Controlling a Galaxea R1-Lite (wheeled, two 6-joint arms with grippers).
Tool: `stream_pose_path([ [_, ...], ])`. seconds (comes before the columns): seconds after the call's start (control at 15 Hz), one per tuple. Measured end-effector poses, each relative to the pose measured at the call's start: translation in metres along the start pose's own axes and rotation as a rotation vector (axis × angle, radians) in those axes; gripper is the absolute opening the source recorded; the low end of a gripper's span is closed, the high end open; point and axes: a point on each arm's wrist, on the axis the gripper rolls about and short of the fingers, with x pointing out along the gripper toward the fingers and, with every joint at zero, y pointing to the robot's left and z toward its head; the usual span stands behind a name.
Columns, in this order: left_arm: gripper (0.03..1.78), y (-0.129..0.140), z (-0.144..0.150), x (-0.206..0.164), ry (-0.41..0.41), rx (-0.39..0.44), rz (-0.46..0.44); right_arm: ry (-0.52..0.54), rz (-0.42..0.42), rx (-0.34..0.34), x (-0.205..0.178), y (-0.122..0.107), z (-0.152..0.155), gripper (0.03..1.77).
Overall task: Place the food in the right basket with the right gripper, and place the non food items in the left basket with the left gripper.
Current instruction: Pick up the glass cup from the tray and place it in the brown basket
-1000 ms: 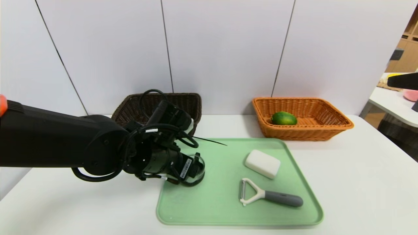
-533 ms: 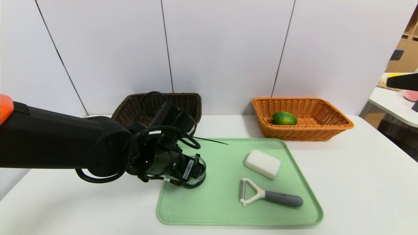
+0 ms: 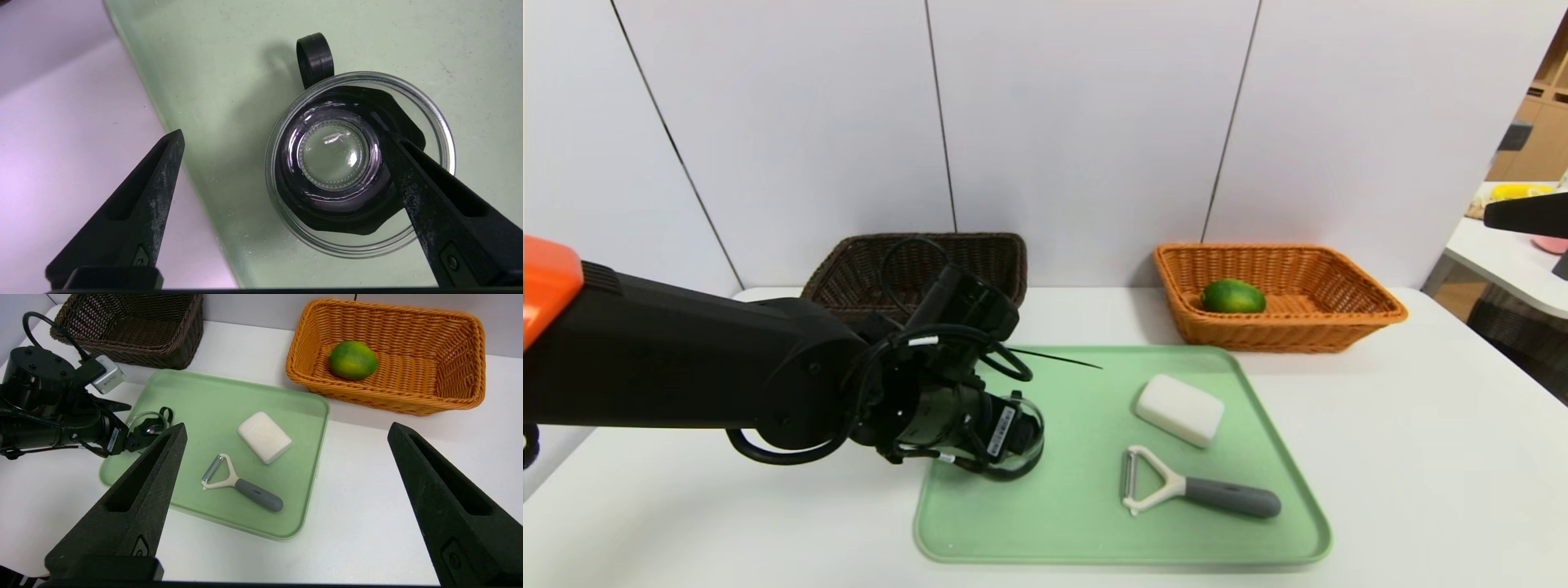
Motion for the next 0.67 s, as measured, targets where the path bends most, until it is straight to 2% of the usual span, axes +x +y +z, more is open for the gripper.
stream_pose_path([
  [0.13, 1.63, 0.0000, 0.0000, 0.0001, 0.000, -0.003, 0.000, 0.000, 0.000, 0.001, 0.0000, 0.0000, 0.0000, 1.69],
  [0.33, 1.14, 0.0001, 0.0009, 0.0008, -0.003, -0.017, 0.006, 0.000, 0.000, -0.001, 0.0000, 0.0000, 0.0000, 1.69],
  [0.6, 0.70, 0.0002, 0.0016, 0.0016, -0.004, -0.038, 0.007, -0.004, 0.000, 0.001, 0.0000, 0.0001, 0.0004, 1.69],
  [0.67, 0.09, 0.0005, 0.0016, 0.0016, -0.004, -0.050, 0.008, -0.005, 0.000, 0.000, 0.0000, 0.0001, 0.0005, 1.69],
])
